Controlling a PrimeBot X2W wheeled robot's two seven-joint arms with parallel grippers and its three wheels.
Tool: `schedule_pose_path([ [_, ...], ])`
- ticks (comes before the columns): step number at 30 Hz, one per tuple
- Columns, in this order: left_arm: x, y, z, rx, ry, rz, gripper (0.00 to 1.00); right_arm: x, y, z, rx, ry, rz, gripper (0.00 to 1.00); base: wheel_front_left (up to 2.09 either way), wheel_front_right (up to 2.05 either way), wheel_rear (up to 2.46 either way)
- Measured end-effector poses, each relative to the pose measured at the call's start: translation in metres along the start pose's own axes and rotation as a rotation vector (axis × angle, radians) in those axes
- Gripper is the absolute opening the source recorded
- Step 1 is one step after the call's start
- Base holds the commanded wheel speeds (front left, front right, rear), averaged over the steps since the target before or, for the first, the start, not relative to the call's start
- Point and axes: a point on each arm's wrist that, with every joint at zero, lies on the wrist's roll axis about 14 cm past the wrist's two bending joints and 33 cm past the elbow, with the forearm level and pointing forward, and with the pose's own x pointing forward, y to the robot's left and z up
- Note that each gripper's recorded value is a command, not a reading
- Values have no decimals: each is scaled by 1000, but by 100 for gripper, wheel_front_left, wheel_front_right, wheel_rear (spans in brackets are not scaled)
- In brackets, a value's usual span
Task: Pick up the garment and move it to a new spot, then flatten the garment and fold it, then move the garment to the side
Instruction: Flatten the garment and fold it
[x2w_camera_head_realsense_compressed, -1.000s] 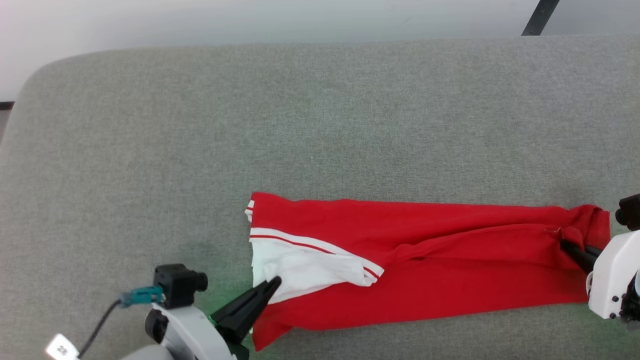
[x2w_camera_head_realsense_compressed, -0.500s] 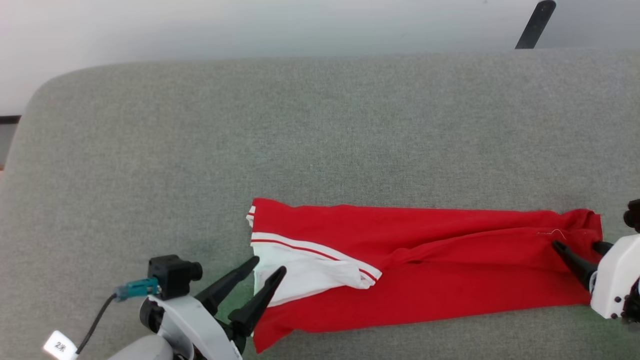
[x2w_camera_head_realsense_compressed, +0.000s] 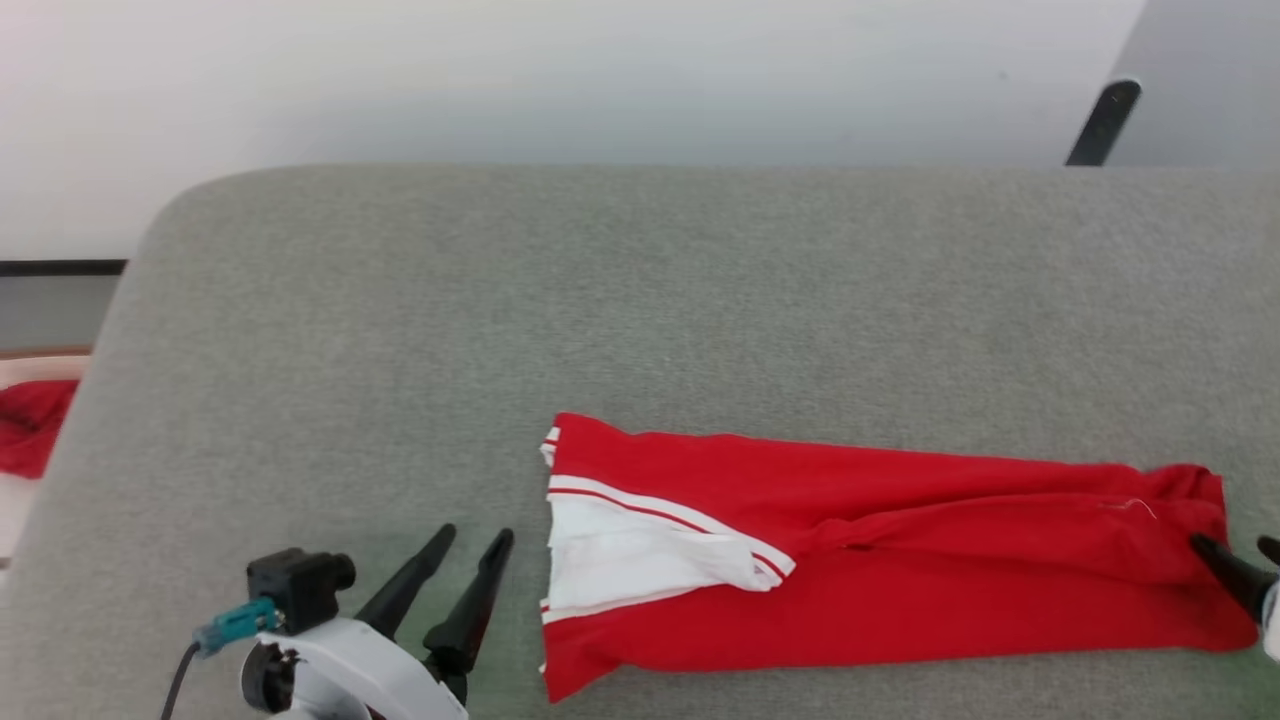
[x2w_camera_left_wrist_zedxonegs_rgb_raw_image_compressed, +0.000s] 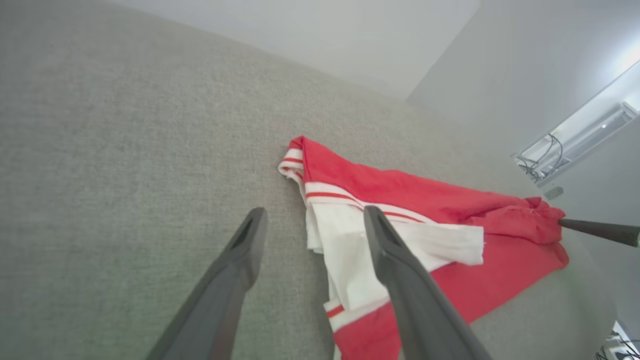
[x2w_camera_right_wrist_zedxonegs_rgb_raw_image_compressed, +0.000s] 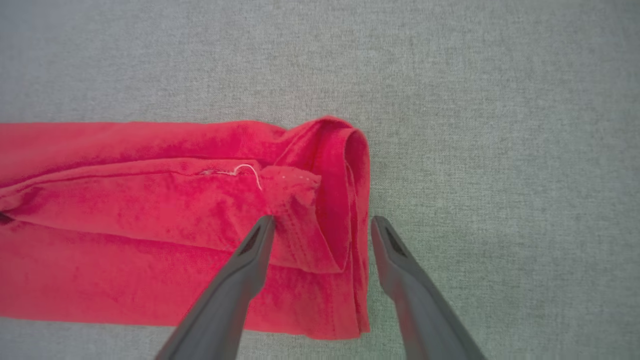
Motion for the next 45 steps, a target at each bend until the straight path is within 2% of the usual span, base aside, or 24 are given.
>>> schedule_pose_path([
  [8,-28,32,39,55,-187,174,100,6,-4,1,31,23,-17,100,0,0,0],
  [13,-43,41,69,213,-295,250,100,16,-1,-2,53,69,-17,100,0,0,0],
  [17,-47,38,77,339,-328,275,100,24,2,-5,64,102,-14,100,0,0,0],
  [19,-48,39,77,364,-334,291,100,27,5,-9,69,123,-10,100,0,0,0],
  [28,-44,45,60,387,-298,311,100,41,12,-24,43,189,-9,100,0,0,0],
  [29,-44,47,59,376,-297,315,100,42,13,-25,41,193,-8,82,0,0,0],
  [30,-44,49,56,375,-290,319,100,42,14,-25,36,197,-7,55,0,0,0],
  [31,-44,50,55,373,-285,320,100,43,13,-26,36,197,-8,40,0,0,0],
  [32,-43,51,54,363,-285,324,100,43,13,-26,38,193,-8,15,0,0,0],
  [33,-43,52,53,359,-284,329,100,44,14,-26,39,188,-8,0,0,0,0],
  [45,-35,59,47,308,-278,339,100,43,6,-7,93,86,-13,0,0,0,0],
])
